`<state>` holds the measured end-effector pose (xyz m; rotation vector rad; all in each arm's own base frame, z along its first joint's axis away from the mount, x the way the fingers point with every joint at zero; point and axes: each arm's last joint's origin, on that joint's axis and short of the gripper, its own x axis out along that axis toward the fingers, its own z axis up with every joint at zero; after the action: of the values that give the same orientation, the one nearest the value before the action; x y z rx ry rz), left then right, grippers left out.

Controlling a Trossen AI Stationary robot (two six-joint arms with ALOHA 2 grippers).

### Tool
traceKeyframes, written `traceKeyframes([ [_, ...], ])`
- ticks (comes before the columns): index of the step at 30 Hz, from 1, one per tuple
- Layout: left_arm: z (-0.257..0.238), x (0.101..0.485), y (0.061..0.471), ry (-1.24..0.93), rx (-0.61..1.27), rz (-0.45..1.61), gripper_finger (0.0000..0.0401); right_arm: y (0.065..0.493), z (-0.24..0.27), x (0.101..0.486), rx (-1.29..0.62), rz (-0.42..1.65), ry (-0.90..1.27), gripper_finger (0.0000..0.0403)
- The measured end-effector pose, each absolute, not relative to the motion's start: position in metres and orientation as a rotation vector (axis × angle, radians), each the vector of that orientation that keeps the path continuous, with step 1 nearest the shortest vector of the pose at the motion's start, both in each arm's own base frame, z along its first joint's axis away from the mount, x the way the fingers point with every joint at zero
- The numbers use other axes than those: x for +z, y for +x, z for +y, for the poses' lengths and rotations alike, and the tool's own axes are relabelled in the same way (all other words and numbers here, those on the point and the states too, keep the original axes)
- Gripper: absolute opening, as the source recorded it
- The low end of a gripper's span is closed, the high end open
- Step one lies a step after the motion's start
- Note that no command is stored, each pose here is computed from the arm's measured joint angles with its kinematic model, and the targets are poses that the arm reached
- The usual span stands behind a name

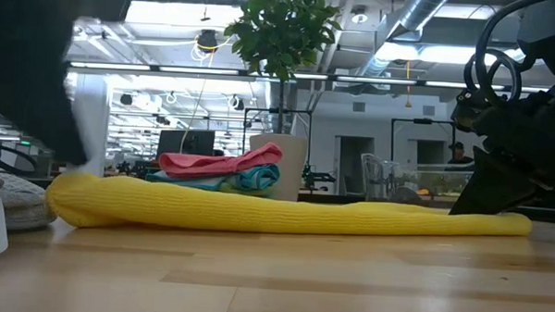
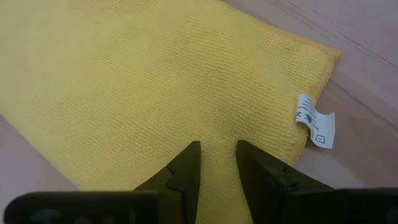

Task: Fold microfiber towels
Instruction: Fold the yellow microfiber towel

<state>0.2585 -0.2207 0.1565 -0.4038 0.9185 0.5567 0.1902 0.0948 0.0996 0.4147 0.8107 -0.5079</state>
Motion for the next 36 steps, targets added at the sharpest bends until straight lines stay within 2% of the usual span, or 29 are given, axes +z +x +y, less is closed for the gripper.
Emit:
traceKeyframes([
  [3, -0.221, 0.169, 0.257, -0.400, 0.560, 0.817, 0.0096, 0.190, 0.095, 0.100, -0.508, 0.811, 0.414, 0.0131],
  [8, -0.221, 0.159, 0.261, -0.381, 0.570, 0.828, 0.0075, 0.190, 0.095, 0.099, -0.509, 0.812, 0.414, 0.0131],
  [14, -0.221, 0.130, 0.270, -0.414, 0.599, 0.915, 0.0056, 0.190, 0.095, 0.099, -0.509, 0.811, 0.418, 0.0131],
  [18, -0.220, 0.129, 0.268, -0.428, 0.594, 0.988, 0.0050, 0.190, 0.095, 0.099, -0.513, 0.811, 0.423, 0.0131],
  [29, -0.207, 0.177, 0.250, -0.360, 0.509, 1.066, 0.0048, 0.190, 0.095, 0.099, -0.514, 0.814, 0.420, 0.0131],
  [33, -0.197, 0.207, 0.243, -0.407, 0.534, 0.937, 0.0048, 0.190, 0.094, 0.099, -0.515, 0.815, 0.419, 0.0131],
  [36, -0.195, 0.221, 0.241, -0.513, 0.607, 0.743, 0.0048, 0.190, 0.095, 0.099, -0.513, 0.811, 0.423, 0.0131],
])
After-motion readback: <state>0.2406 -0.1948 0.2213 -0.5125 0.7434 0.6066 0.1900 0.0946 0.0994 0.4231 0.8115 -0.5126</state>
